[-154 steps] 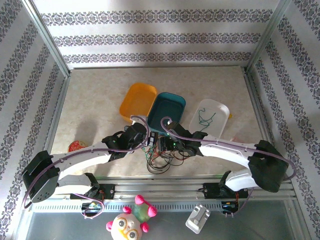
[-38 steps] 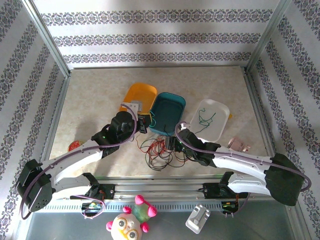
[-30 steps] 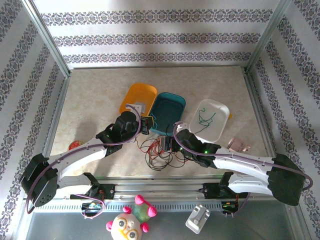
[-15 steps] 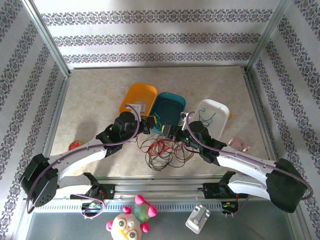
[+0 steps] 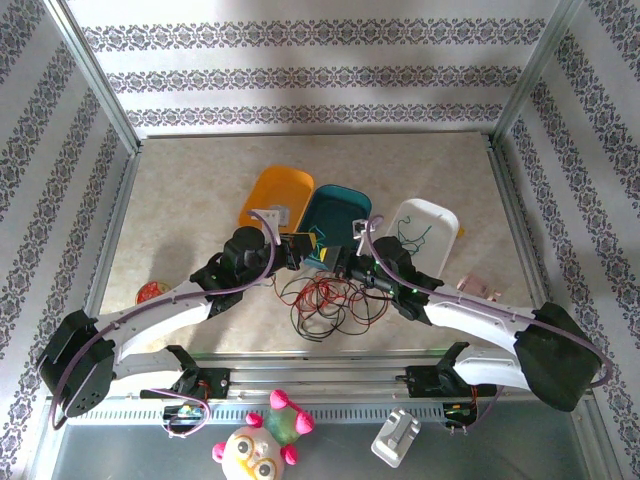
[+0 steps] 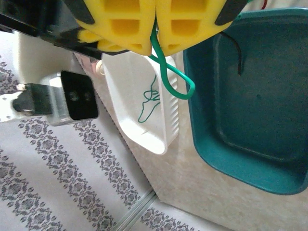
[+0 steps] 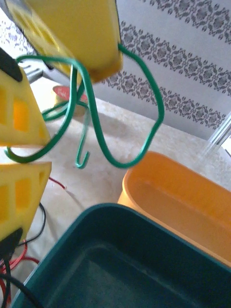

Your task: Untangle the cables

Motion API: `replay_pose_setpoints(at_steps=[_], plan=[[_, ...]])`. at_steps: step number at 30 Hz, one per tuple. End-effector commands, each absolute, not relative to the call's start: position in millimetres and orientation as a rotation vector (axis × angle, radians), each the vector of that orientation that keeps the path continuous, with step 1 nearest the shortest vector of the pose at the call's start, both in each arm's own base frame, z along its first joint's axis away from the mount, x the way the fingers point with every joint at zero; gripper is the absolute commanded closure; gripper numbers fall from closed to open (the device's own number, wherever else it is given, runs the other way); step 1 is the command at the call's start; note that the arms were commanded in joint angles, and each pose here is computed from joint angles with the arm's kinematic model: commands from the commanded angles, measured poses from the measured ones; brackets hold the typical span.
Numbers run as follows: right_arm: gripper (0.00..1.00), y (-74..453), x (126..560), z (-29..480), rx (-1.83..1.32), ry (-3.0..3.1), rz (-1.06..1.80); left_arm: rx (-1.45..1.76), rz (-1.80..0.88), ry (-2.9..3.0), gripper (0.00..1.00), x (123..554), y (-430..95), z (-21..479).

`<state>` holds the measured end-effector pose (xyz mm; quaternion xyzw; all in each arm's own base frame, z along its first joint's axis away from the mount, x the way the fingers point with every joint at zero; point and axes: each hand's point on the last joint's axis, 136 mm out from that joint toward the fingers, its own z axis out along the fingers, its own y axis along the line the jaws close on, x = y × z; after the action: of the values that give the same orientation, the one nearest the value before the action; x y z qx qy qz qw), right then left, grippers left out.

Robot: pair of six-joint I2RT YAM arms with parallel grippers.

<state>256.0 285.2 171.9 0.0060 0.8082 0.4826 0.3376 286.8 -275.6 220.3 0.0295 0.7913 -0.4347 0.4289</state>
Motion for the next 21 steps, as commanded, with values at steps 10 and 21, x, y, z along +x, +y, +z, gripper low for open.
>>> replay_pose_setpoints(at_steps=[10,21], plan=[[1.00,211.9,271.9,133.7,0.418,2.091,1.006,-0.120,-0.943,1.899,1.00,302.6,-242.3,223.2],[1.00,159.7,255.7,145.8,0.442,2.022,0.886,0.002,-1.011,1.864,1.00,297.2,-258.9,236.5]])
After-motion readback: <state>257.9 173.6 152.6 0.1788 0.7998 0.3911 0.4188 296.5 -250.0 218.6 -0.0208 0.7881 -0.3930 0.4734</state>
